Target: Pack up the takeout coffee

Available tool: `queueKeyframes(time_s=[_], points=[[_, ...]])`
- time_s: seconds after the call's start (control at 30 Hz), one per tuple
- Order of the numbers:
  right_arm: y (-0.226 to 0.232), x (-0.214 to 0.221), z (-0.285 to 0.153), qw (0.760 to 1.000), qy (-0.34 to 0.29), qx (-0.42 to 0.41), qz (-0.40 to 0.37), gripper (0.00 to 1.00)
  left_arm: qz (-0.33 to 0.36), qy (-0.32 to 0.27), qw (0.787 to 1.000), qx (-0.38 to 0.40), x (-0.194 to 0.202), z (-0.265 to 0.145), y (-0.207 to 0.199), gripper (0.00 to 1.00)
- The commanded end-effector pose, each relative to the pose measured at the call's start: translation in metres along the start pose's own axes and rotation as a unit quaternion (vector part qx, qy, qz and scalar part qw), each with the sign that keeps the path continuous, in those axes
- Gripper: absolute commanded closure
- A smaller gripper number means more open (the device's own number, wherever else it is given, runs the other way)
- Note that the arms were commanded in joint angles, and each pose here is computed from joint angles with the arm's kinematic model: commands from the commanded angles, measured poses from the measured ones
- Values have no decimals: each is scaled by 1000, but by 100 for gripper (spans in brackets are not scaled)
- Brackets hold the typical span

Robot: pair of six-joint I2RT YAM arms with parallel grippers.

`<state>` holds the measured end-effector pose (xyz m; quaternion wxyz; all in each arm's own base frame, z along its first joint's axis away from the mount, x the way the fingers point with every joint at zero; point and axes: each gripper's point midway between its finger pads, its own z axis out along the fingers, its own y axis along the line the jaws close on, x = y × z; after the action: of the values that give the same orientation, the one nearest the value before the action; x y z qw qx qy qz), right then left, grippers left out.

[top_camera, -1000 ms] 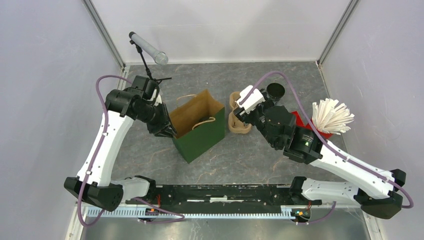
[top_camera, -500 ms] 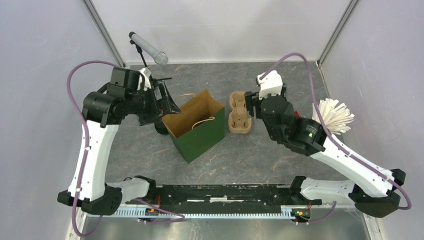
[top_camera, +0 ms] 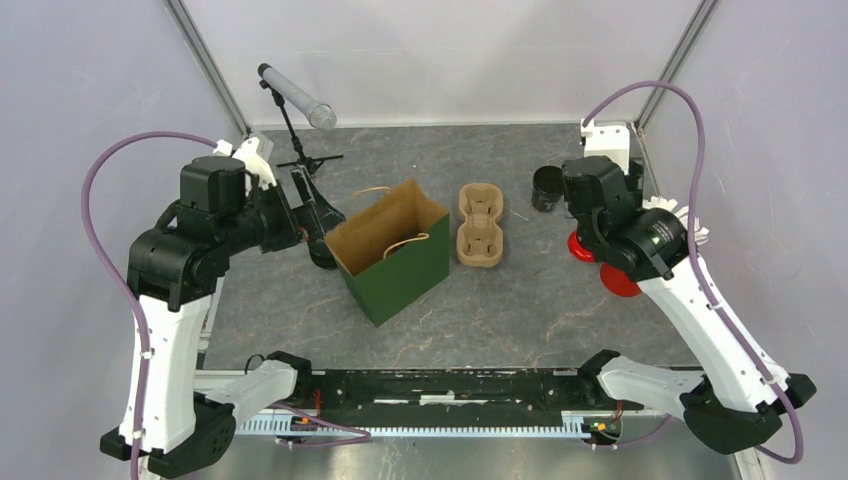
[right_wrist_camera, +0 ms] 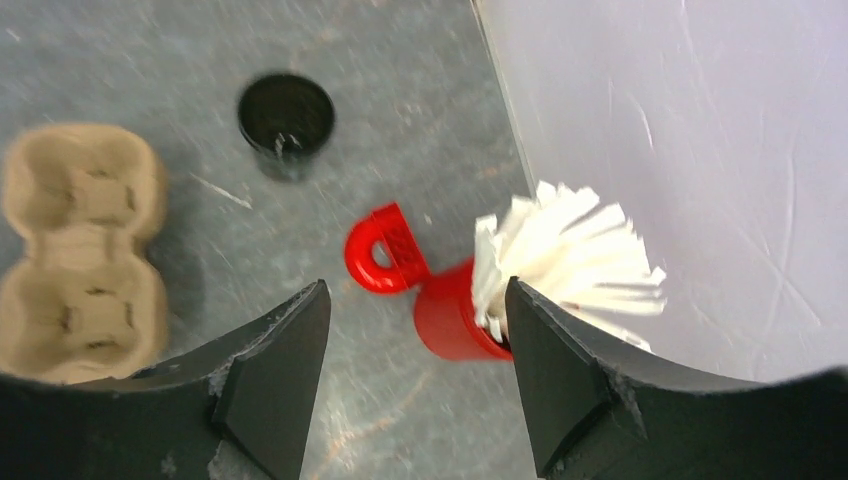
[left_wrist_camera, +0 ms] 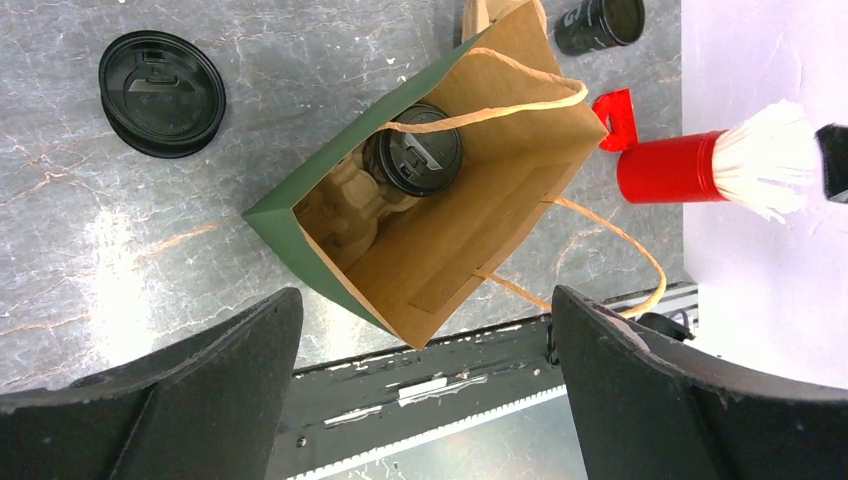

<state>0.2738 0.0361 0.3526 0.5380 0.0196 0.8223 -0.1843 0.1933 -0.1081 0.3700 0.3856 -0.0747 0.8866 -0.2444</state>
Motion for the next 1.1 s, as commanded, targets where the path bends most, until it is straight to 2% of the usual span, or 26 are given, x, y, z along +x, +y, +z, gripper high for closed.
queueKeyframes(time_s=[0.0,0.27,0.47,0.6,1.07], points=[[-15,57,6,996,85,9,-3,29,28,-25,999,-6,-10,3,4,0],[-42,109,30,987,152,41,40,34,32,-11,999,-3,0,9,8,0],[-63,107,40,987,138,65,46,48,35,-6,999,-9,3,13,12,0],[-68,112,44,986,145,70,38,54,41,-8,999,-14,3,12,15,0],[-64,138,53,986,155,51,25,58,35,2,999,-12,4,18,13,0]])
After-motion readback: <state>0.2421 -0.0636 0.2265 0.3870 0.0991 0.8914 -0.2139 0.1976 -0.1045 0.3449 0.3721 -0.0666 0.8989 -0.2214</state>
